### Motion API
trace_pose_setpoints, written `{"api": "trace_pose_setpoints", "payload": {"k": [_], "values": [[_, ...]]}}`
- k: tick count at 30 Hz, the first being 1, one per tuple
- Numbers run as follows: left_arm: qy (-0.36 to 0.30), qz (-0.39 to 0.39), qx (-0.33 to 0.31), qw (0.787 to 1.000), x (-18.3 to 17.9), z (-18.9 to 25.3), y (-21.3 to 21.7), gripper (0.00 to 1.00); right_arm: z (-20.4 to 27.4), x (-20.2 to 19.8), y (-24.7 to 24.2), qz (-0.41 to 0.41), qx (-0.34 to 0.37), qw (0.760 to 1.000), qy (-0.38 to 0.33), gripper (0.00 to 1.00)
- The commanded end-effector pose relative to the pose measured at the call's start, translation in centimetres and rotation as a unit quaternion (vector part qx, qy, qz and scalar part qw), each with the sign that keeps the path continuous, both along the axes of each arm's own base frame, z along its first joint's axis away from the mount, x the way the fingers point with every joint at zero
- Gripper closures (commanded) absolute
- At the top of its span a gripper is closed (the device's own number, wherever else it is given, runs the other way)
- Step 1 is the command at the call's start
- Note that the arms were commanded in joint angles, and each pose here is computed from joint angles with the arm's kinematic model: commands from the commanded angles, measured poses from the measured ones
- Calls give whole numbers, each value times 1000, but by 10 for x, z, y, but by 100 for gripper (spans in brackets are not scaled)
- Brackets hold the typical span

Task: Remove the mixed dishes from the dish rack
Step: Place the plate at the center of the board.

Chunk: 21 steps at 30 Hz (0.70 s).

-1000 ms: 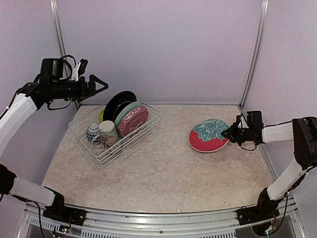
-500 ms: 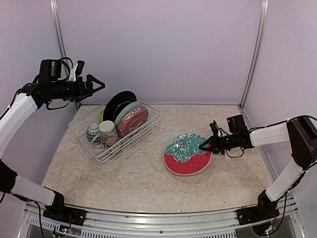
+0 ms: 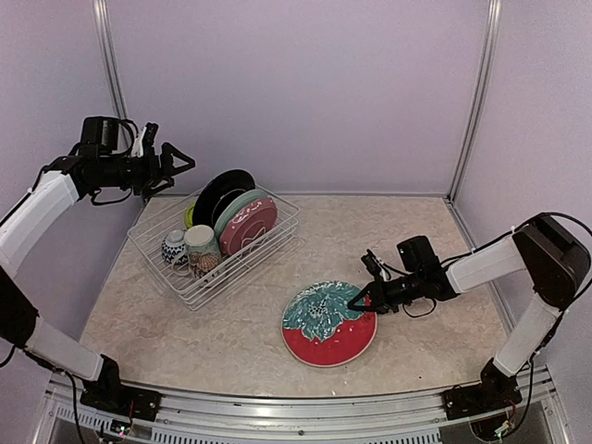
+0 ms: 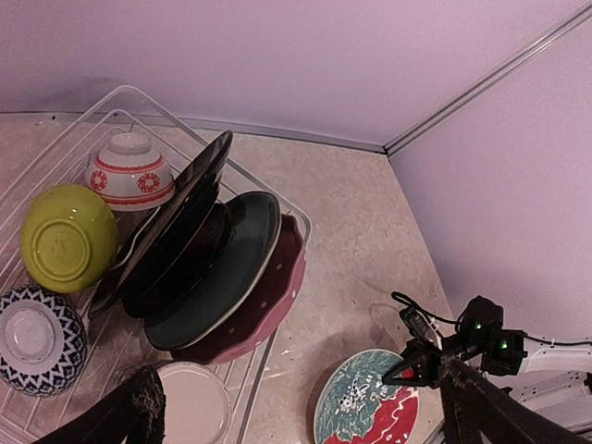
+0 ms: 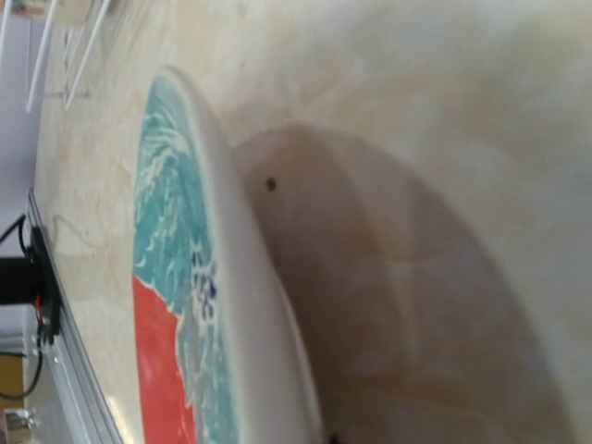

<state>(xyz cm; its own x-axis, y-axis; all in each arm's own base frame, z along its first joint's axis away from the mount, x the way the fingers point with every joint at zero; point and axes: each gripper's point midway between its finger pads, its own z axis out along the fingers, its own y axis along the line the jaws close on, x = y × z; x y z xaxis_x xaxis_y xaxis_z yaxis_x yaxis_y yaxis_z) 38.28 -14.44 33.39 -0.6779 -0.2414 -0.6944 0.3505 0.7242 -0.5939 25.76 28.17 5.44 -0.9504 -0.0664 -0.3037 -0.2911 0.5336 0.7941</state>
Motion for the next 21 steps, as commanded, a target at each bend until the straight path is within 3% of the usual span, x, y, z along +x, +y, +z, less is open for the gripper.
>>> {"api": "trace_pose_setpoints", "payload": {"k": [1,7,9,12,21], "values": [[18,-3,7,1000,9,-11,2,1,11,2,20,17,14,999,-45,100],[15,-3,6,1000,8,-12,2,1,-1,10,13,-15,-20,999,-48,100],[16,-2,6,1000,9,-14,2,1,-9,14,5,-35,-49,997,-44,87],[18,12,21,1000,14,-22,6,1,-15,14,-7,-61,-90,994,-29,76],[7,8,40,999,35,-29,3,1,-1,23,-29,-96,-162,980,-68,34]]}}
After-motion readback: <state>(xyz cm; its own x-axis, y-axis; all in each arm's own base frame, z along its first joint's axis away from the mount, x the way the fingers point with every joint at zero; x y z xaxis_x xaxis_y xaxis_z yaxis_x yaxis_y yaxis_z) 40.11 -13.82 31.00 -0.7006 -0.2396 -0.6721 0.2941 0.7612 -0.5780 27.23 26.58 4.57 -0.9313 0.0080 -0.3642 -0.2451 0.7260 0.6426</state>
